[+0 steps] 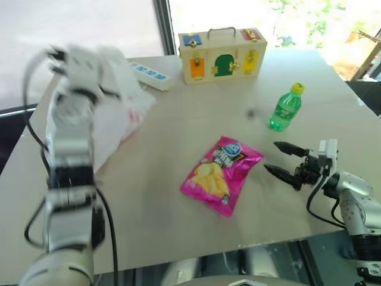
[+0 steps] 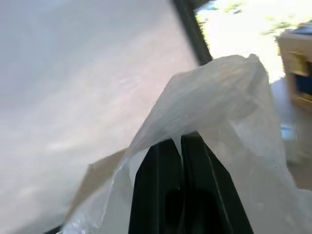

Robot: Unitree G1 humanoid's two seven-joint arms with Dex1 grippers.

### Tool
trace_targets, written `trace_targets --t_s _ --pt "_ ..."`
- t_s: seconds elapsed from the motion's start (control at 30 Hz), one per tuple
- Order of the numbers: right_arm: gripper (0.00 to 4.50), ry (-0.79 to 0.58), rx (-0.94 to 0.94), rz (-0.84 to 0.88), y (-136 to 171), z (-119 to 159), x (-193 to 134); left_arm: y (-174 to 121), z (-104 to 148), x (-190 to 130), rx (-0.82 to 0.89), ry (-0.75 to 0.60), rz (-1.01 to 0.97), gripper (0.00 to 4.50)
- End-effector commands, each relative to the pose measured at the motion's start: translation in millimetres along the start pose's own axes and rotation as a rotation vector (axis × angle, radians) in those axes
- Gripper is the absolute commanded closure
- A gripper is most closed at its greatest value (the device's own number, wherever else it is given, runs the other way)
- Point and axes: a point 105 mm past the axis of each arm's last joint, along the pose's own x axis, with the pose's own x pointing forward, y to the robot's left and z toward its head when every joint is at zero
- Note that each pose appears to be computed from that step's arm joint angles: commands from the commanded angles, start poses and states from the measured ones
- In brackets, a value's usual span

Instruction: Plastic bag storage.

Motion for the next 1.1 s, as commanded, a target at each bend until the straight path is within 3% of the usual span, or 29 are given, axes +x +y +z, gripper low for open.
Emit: trace_targets --t_s 0.03,0.13,0.23,0.33,0.43,0.5,0.6,0.73,0.83,1.1 --pt "0.00 -0.039 -0.044 0.004 0 12 4 12 50 23 0.009 -0.122 0.086 4.44" --pt "0.00 -0.042 -0.050 -0.001 -2 13 5 -15 95 33 0.017 -0.212 0.015 4.44" --pt "0.00 -0.043 -0.063 -0.020 -4 14 2 -71 132 29 0.033 -0.314 -0.213 4.44" --pt "0.00 -0.045 -0.072 -0.043 -4 17 -1 -142 137 5 0.089 -0.391 -0.599 4.44" --pt "0.00 -0.047 -0.078 -0.061 -4 18 -3 -190 103 -32 0.285 -0.427 -0.970 4.44" --pt "0.00 -0.051 -0.075 -0.084 -4 20 -3 -202 64 -60 0.364 -0.418 -1.193 4.44" --pt "0.00 -0.064 -0.042 -0.112 -6 24 -4 -185 15 -92 0.345 -0.400 -1.354 4.44" --pt "0.00 -0.057 -0.020 -0.115 -7 26 -1 -160 -13 -110 0.263 -0.384 -1.281 4.44" --pt "0.00 -0.066 -0.015 -0.097 -7 28 7 -154 -12 -121 0.180 -0.413 -1.201 3.59" --pt "0.00 -0.101 0.157 -0.125 -4 32 24 -121 20 -142 -0.036 -0.467 -1.005 0.03"
